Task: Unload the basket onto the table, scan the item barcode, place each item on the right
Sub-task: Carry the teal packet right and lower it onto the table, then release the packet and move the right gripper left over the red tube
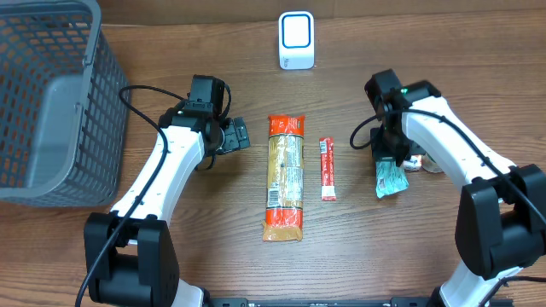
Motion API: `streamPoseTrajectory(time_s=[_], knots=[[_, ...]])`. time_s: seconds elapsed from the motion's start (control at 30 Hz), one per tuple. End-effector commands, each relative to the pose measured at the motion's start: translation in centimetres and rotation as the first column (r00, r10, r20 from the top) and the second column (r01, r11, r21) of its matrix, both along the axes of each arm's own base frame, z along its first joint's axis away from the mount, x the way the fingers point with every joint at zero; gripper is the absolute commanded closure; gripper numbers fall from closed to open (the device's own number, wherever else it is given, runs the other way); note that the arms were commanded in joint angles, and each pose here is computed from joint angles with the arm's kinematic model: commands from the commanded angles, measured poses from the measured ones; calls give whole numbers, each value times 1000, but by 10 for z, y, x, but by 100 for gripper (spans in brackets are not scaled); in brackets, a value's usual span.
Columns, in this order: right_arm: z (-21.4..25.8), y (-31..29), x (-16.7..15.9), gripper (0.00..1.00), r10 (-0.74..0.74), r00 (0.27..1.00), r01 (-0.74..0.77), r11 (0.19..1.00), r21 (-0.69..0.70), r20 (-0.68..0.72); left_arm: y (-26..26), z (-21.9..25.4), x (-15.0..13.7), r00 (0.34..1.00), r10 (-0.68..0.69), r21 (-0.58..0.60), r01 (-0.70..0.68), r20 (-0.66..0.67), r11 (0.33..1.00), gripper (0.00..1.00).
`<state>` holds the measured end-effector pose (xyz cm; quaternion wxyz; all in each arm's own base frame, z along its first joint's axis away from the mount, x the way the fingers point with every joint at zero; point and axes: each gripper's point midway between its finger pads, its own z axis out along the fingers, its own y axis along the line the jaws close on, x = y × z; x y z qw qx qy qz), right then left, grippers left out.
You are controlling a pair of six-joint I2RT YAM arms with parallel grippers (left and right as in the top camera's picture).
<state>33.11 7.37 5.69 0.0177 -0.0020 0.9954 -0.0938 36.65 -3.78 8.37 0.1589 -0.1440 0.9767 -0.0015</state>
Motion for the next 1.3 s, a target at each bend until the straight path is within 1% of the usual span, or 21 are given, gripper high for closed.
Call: streamPoseTrajectory(time_s=[0.0, 0.03, 0.07, 0.1, 0.13, 0.2, 0.23, 0.37, 0.43, 0.47, 0.5, 0.53, 0.6, 0.67, 0.77, 0.8, 0.87, 0.9, 1.03, 1.13, 1.27], knots=[[-7, -5, -3, 95, 30, 1000, -30, 1000, -9, 10, -1, 7, 3, 1000, 2, -6, -2, 22, 1000, 0], [-9, -8, -4, 89, 30, 999, -30, 999, -24, 12, -1, 7, 3, 1000, 2, -6, -2, 22, 1000, 0], [-12, -11, -6, 85, 31, 999, -30, 999, -44, 11, -1, 7, 3, 1000, 2, -6, -2, 22, 1000, 0], [-12, -14, -7, 76, 32, 999, -31, 998, -62, 10, -1, 7, 3, 1000, 2, -6, -2, 22, 1000, 0], [-13, -18, -9, 72, 16, 1000, -15, 997, -80, 8, -1, 7, 3, 1000, 2, -6, -2, 22, 1000, 0], [-8, -20, -11, 72, -60, 998, 63, 994, -87, 29, -1, 7, 3, 1000, 2, -6, -2, 22, 1000, 0], [-5, -20, -11, 71, -76, 996, 79, 994, -82, 39, -1, 7, 3, 1000, 2, -6, -2, 22, 1000, 0], [20, -16, -8, 62, -82, 990, 87, 995, -45, 118, -1, 7, 3, 1000, 2, -6, -2, 22, 1000, 0], [34, -16, -7, 60, -84, 984, 89, 996, -27, 155, -1, 7, 3, 1000, 2, -6, -2, 22, 1000, 0], [41, -14, -7, 52, -85, 981, 88, 996, -7, 173, -1, 7, 3, 1000, 2, -6, -2, 22, 1000, 0], [45, -11, -8, 42, -87, 979, 86, 996, 14, 181, -1, 7, 3, 1000, 2, -6, -2, 22, 1000, 0], [49, -7, -8, 36, -89, 978, 83, 996, 43, 189, -1, 7, 3, 1000, 2, -6, -2, 22, 1000, 0], [51, 7, -16, 33, -69, 986, 50, 991, 123, 154, -1, 7, 3, 1000, 2, -6, -2, 22, 1000, 0], [49, 31, -27, 33, 0, 996, -23, 968, 248, 92, -1, 7, 3, 1000, 2, -6, -2, 22, 1000, 0], [49, 73, -39, 32, 85, 995, -99, 877, 469, 50, -1, 7, 3, 1000, 2, -6, -2, 22, 1000, 0], [47, 78, -39, 31, 92, 994, -107, 865, 491, 56, -1, 7, 3, 1000, 2, -6, -2, 22, 1000, 0], [42, 86, -39, 25, 98, 993, -119, 856, 504, 67, -1, 7, 3, 1000, 2, -6, -2, 22, 1000, 0], [38, 89, -39, 25, 93, 993, -116, 855, 506, 70, -1, 7, 3, 1000, 2, -6, -2, 22, 1000, 0], [22, 102, -39, 24, 78, 992, -118, 855, 504, 101, -1, 7, 3, 1000, 2, -6, -2, 22, 1000, 0], [6, 104, -38, 26, 84, 985, -143, 878, 456, 147, -1, 7, 3, 1000, 2, -6, -2, 22, 1000, 0], [-16, 110, -45, 27, 136, 972, -204, 895, 396, 193, -1, 7, 3, 1000, 2, -6, -2, 22, 1000, 0]])
